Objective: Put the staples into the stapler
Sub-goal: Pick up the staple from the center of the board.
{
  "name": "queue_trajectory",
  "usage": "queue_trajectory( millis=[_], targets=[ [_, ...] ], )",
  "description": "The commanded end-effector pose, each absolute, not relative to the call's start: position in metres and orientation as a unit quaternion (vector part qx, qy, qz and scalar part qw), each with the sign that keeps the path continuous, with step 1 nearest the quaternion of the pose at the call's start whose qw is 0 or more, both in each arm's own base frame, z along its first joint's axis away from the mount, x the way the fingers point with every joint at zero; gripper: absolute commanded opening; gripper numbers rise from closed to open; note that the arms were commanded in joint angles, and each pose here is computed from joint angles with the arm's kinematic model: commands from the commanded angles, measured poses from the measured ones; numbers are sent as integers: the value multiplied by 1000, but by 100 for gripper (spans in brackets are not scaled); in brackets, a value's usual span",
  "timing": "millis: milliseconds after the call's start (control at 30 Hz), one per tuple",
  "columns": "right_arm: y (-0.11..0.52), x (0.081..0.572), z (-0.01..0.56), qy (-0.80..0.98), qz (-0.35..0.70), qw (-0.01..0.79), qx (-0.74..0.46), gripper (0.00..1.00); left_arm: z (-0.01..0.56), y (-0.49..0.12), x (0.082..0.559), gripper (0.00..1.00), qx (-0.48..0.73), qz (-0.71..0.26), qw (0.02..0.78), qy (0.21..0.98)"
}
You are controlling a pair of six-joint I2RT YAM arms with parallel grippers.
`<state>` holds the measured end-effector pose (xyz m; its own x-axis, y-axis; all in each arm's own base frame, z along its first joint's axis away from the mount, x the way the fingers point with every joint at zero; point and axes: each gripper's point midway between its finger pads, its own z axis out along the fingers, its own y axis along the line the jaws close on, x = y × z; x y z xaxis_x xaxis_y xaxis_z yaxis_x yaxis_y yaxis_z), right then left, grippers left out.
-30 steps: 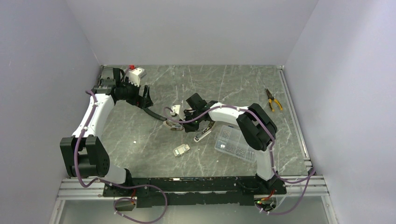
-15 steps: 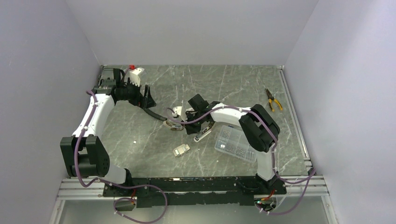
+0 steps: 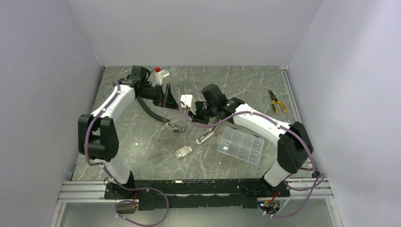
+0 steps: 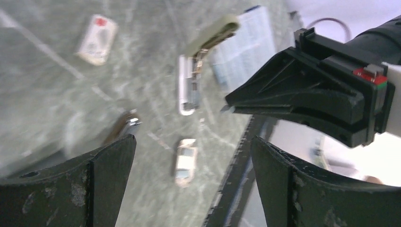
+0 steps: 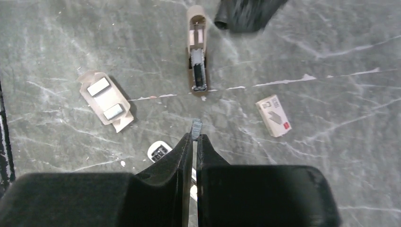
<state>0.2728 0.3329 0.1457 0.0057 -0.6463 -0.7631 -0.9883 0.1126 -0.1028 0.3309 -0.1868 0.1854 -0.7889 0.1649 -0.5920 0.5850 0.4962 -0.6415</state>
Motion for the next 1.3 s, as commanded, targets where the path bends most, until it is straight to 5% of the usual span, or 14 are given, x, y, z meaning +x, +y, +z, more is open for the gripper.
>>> queue_trajectory(
  millis=[0, 167, 333, 1267],
  targets=[
    [325, 295, 182, 656, 195, 405, -607, 8, 225, -231, 312, 96, 219, -551, 170, 787],
    [320, 299, 202, 657, 179, 432, -592, 8, 232, -249, 314, 96, 195, -595, 137, 768],
    [317, 301, 210, 656, 169, 446, -585, 9, 224, -261, 308, 78, 187, -617, 95, 758],
    [320, 295, 212, 646, 161, 450, -595, 9, 201, -287, 302, 50, 186, -631, 34, 752]
  ],
)
